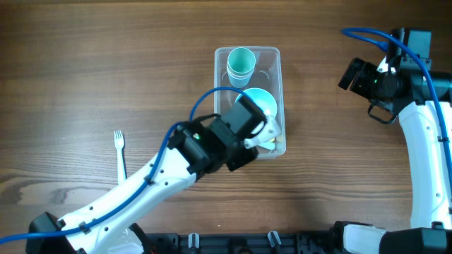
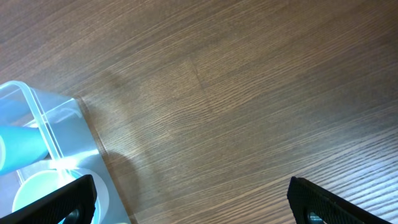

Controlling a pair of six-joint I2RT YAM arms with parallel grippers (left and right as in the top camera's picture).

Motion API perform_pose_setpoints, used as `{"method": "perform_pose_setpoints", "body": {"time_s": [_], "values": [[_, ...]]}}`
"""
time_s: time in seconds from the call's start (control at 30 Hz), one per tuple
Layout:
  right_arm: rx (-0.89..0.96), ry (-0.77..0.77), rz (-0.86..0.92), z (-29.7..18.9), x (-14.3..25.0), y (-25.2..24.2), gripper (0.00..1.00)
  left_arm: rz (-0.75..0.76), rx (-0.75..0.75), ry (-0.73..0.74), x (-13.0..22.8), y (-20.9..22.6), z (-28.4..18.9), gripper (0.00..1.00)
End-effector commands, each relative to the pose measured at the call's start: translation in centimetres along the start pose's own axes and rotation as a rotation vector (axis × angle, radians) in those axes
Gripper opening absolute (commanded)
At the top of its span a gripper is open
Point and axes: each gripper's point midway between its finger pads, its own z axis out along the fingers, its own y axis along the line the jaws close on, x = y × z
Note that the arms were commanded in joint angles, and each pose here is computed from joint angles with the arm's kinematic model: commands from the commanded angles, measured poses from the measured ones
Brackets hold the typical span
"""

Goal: Pack container
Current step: 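Place the white spoon into the container's near end and release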

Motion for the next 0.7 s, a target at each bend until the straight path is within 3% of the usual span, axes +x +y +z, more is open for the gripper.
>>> {"method": "perform_pose_setpoints", "body": {"time_s": [0.0, 0.17, 0.4, 0.53, 0.6, 0.63, 0.67], "values": [[-0.001, 0.018, 0.002, 0.5, 0.3, 0.0, 1.0, 0.146, -0.005, -0.061, -2.3, -1.3, 0.4, 0.04], [-0.001, 0.018, 0.002, 0.5, 0.3, 0.0, 1.0, 0.186, -0.027, -0.121, -4.3, -1.1, 1.6, 0.04], [-0.001, 0.018, 0.002, 0.5, 0.3, 0.0, 1.0, 0.342, -0.185, 0.149, -0.5, 1.9, 8.2, 0.04], [-0.001, 0.018, 0.001, 0.5, 0.3, 0.0, 1.0, 0.339, -0.19, 0.169, -0.1, 2.2, 8.6, 0.04], [-0.001, 0.018, 0.002, 0.5, 0.3, 0.0, 1.0, 0.303, -0.198, 0.154, -0.3, 2.3, 7.9, 0.32], [-0.001, 0.018, 0.002, 0.5, 0.3, 0.0, 1.0, 0.261, -0.209, 0.126, -0.7, 2.4, 7.0, 0.55], [-0.001, 0.018, 0.002, 0.5, 0.3, 0.0, 1.0, 0.196, -0.231, 0.053, -2.0, 2.7, 4.7, 1.0]]}}
